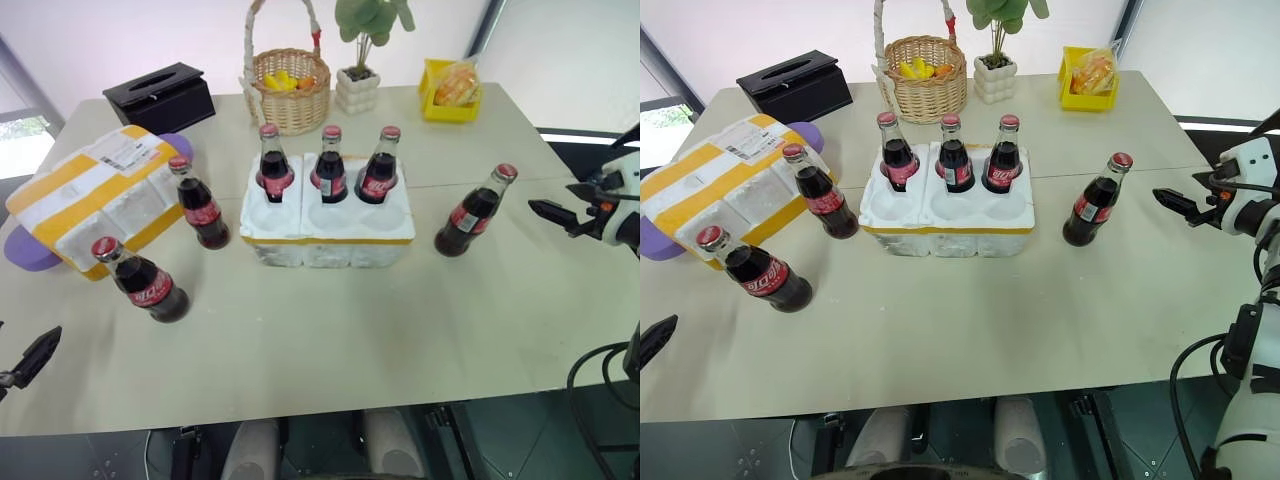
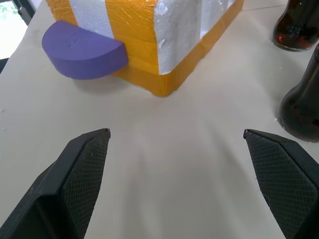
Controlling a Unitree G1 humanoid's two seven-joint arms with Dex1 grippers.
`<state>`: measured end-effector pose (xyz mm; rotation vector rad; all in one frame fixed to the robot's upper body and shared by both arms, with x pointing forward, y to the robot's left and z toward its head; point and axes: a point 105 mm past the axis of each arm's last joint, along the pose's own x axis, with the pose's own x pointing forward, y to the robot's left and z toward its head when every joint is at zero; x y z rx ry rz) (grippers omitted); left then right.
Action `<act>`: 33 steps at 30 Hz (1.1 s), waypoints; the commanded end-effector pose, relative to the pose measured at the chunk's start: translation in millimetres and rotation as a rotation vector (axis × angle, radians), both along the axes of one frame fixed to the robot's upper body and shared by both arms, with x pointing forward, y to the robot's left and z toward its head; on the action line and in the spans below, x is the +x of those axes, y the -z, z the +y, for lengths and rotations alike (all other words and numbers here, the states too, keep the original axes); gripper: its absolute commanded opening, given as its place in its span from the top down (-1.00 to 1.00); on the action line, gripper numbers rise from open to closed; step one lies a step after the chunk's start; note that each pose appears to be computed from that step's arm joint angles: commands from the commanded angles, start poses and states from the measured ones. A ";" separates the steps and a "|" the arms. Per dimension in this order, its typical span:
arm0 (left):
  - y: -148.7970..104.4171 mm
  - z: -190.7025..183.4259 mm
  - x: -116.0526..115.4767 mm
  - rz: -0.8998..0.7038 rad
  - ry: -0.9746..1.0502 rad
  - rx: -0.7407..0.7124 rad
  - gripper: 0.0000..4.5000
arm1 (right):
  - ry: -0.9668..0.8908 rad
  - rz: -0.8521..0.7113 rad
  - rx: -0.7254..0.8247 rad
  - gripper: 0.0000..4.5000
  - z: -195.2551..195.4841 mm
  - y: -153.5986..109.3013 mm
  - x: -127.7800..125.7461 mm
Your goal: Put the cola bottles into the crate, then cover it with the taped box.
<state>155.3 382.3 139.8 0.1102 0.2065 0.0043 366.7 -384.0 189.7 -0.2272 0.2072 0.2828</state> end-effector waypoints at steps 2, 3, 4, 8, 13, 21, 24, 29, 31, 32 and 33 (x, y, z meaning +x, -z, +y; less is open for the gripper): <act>-12.2 -1.8 2.9 -0.026 0.010 0.039 -1.00 | 0.009 -0.064 -0.003 -0.97 -2.2 -18.6 1.7; -12.9 -0.6 3.0 -0.031 0.001 0.032 -1.00 | 0.010 -0.064 -0.004 -0.97 -1.9 -18.0 2.0; -13.5 0.4 3.1 -0.035 -0.004 0.025 -1.00 | 0.012 -0.064 -0.004 -0.97 -1.9 -17.5 2.2; -11.1 4.8 1.9 -0.013 -0.029 -0.014 -1.00 | 0.018 -0.057 -0.003 -0.97 -2.5 -15.8 2.2; -11.7 3.8 3.4 -0.016 -0.011 -0.007 -1.00 | 0.027 -0.045 0.006 -0.97 -4.0 -13.7 1.5; -26.0 -17.6 12.3 -0.054 0.108 -0.049 -1.00 | 0.062 -0.061 -0.062 -0.97 -13.4 -23.8 -1.7; -34.3 -38.8 13.7 -0.037 0.226 -0.078 -1.00 | 0.045 -0.079 -0.101 -0.97 -18.9 -42.6 -8.6; -40.2 -54.9 12.1 -0.001 0.333 -0.086 -1.00 | -0.026 -0.145 -0.094 -0.97 -17.8 -82.0 -19.3; -45.0 -53.3 11.3 0.005 0.349 -0.075 -1.00 | -0.115 -0.164 -0.079 -0.97 -10.4 -101.6 -27.3; -46.5 -52.4 11.1 0.008 0.355 -0.070 -1.00 | -0.175 -0.170 -0.075 -0.97 -5.1 -111.3 -32.9; -46.8 -51.7 11.0 0.011 0.361 -0.064 -1.00 | -0.246 -0.168 -0.067 -0.97 1.7 -119.8 -39.0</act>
